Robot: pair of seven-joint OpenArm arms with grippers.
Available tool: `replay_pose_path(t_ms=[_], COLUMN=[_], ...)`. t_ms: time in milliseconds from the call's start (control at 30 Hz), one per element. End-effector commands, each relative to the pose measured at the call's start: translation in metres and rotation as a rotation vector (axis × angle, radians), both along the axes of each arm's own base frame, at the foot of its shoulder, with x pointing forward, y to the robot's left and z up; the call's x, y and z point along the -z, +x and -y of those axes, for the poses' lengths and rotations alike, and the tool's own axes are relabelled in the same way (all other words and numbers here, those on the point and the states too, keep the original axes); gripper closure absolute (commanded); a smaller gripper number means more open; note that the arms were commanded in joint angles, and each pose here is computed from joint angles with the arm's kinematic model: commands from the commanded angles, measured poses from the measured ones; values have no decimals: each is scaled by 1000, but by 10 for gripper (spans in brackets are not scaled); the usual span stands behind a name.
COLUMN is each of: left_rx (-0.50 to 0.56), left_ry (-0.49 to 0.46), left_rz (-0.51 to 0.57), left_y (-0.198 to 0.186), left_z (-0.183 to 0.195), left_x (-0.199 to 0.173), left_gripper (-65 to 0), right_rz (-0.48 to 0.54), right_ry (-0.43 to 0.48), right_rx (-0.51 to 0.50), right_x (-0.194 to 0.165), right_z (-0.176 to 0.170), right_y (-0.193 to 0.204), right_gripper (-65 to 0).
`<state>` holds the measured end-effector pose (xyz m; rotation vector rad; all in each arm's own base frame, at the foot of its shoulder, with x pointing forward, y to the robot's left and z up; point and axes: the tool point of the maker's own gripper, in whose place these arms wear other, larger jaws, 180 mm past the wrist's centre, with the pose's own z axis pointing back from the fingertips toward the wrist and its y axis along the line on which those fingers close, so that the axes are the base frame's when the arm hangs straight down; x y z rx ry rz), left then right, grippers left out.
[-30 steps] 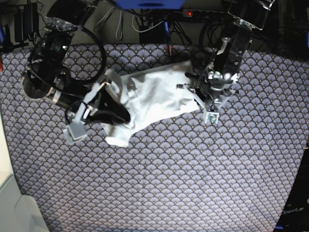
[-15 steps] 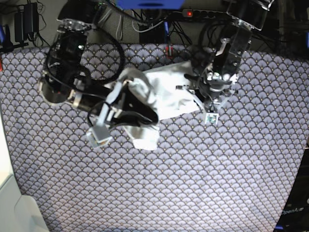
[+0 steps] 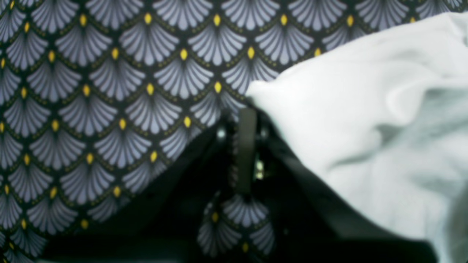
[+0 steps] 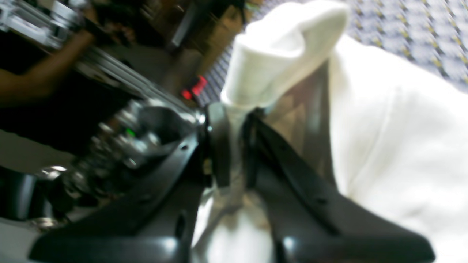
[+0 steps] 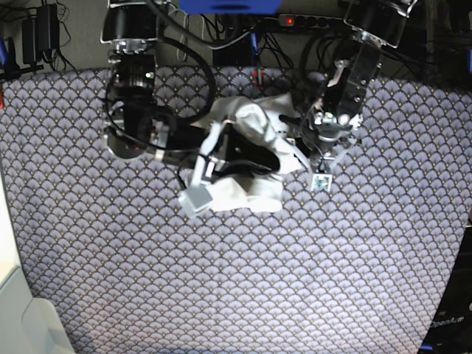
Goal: Fold the T-shirt properly
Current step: 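Lower the folded end onto the bundle and open the right gripper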
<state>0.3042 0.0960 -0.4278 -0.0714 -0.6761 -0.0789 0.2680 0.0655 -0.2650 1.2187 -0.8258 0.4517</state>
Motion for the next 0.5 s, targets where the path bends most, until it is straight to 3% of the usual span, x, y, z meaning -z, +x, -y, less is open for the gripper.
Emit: replay_pose_path(t_ms=[0, 233, 467], left_rx=[12, 15, 26], left_ry=[-24, -32, -48], left_rz=[9, 37, 96], left_y=[3, 7, 13], left_z=[6, 8, 12], left_x=[-5, -15, -36], left_gripper=[-35, -35, -35], right_rz=[41, -1, -25], right_ry=[68, 135, 111], right_rx=[-7, -33, -47], right_x=[-19, -11, 2], right_z=[-6, -26, -26], right_y=[4, 2, 11], right_gripper=[0, 0, 0])
